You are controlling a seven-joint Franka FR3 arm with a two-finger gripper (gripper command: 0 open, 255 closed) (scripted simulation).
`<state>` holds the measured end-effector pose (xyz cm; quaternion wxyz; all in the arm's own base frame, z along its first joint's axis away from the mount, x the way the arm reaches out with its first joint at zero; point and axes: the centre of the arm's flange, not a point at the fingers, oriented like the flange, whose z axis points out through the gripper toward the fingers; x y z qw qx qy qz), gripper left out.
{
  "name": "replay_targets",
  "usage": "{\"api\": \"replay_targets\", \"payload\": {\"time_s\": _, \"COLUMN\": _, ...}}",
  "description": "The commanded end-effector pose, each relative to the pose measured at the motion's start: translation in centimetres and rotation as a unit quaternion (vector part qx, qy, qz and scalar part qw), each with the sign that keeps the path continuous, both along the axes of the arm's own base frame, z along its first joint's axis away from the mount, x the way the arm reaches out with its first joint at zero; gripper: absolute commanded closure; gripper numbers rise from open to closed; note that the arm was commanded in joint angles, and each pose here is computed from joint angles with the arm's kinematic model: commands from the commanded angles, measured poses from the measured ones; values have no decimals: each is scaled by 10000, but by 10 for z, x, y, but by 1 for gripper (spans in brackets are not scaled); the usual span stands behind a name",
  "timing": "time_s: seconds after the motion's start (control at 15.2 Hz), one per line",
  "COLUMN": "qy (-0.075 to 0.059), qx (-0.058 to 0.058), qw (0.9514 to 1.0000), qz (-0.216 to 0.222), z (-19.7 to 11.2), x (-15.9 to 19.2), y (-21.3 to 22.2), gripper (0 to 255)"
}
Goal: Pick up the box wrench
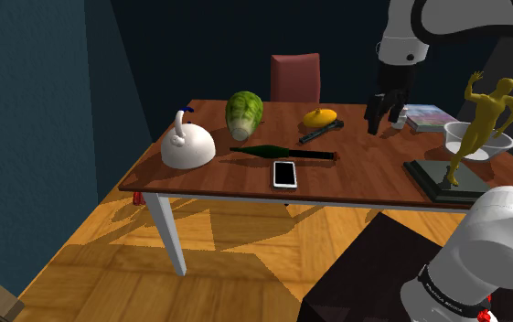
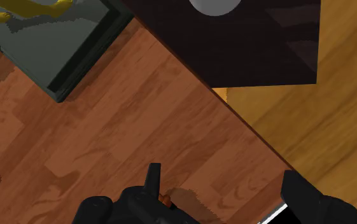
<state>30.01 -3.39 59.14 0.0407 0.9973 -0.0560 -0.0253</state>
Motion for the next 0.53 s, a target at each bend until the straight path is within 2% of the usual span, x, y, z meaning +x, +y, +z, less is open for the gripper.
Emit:
{"api": "replay_targets", "payload": {"time_s": 0.0, "qy": 0, "qx": 0, "qw": 10000, "qz": 0, "z": 0, "x": 0, "y": 0, "gripper": 0}}
{"api": "replay_targets", "payload": {"time_s": 0.2, "qy": 44, "qx": 10, "qw": 9976, "qz": -687, "z": -13, "x": 40, "y": 2, "gripper": 0}}
{"api": "replay_targets", "payload": {"time_s": 0.33, "qy": 73, "qx": 17, "qw": 9934, "qz": -1144, "z": -22, "x": 67, "y": 0, "gripper": 0}}
{"api": "replay_targets", "payload": {"time_s": 0.46, "qy": 102, "qx": 24, "qw": 9871, "qz": -1598, "z": -31, "x": 93, "y": -4, "gripper": 0}}
